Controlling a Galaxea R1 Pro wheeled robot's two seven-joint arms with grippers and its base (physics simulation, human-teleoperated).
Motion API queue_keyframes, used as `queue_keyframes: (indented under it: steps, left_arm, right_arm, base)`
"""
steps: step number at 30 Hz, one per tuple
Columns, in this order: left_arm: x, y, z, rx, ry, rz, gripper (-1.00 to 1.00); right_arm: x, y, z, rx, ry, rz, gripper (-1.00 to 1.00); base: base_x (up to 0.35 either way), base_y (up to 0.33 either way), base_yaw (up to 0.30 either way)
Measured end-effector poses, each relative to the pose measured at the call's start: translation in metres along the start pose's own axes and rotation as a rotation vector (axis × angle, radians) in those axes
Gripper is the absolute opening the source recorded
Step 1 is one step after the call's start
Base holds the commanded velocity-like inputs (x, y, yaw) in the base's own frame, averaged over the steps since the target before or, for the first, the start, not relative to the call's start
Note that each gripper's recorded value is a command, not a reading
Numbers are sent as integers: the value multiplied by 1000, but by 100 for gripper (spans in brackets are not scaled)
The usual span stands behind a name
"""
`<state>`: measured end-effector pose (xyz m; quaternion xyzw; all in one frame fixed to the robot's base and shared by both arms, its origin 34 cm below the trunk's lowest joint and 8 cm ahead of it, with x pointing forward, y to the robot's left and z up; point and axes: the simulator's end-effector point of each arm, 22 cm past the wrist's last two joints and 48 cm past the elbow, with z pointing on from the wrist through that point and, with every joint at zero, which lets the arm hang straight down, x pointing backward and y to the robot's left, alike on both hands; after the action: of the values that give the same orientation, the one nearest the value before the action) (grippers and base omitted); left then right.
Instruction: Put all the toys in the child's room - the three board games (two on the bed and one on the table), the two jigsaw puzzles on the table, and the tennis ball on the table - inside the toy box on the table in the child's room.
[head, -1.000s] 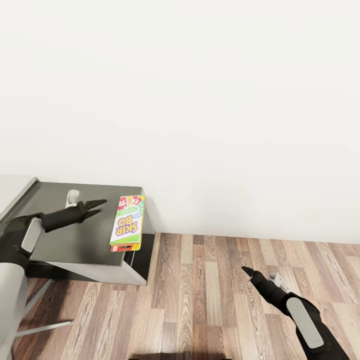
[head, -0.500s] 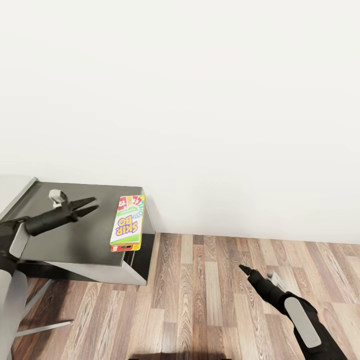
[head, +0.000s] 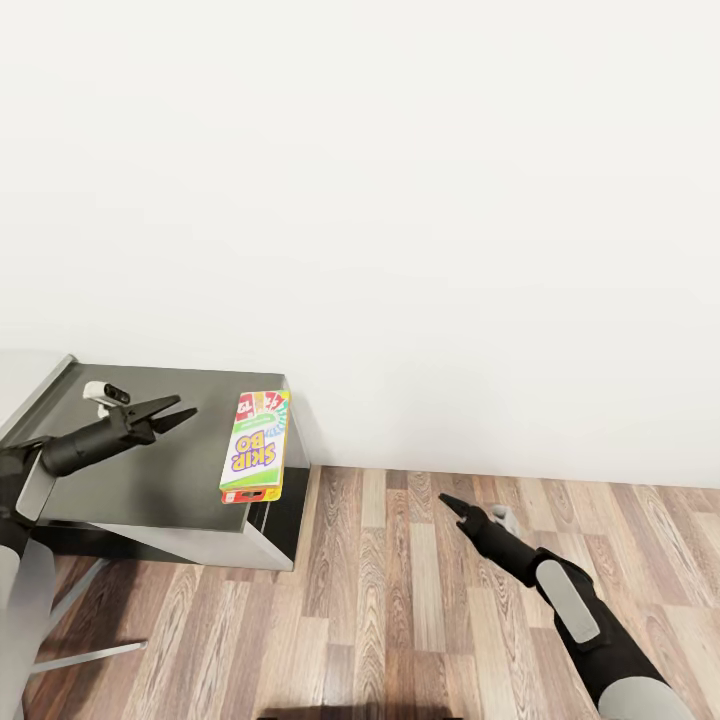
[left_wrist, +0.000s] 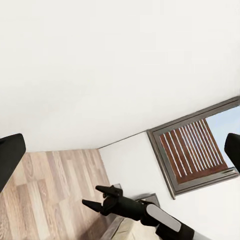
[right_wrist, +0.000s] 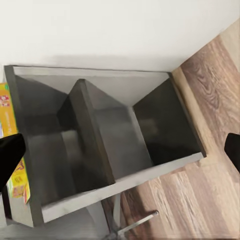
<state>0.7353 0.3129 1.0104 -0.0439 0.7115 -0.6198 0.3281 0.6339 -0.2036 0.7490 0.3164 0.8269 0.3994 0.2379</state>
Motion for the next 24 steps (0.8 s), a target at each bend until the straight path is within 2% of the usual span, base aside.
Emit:
queue_keyframes:
  steps: [7, 11, 16, 18, 21, 24]
  left_arm:
    - [0, 0, -1, 1, -2, 0, 100]
    - [1, 0, -1, 2, -1, -1, 100]
    - [2, -1, -1, 3, 2, 3, 100]
    - [3, -1, -1, 2, 2, 3, 100]
    - [3, -1, -1, 2, 3, 4, 100]
    - [3, -1, -1, 2, 3, 3, 100]
  right_arm:
    - [13, -2, 8, 4, 42, 15, 100]
    - [22, 6, 21, -7, 79, 44, 100]
    - [37, 1, 39, 18, 122, 93, 100]
    - [41, -1, 42, 31, 139, 82, 100]
    - [47, -3, 45, 45, 161, 28, 100]
    - [50, 12, 51, 5, 169, -7, 100]
  base:
    - [0, 0, 0]
    - [0, 0, 0]
    - [0, 0, 0]
    - [0, 0, 0]
    - [0, 0, 0]
    - [0, 0, 0]
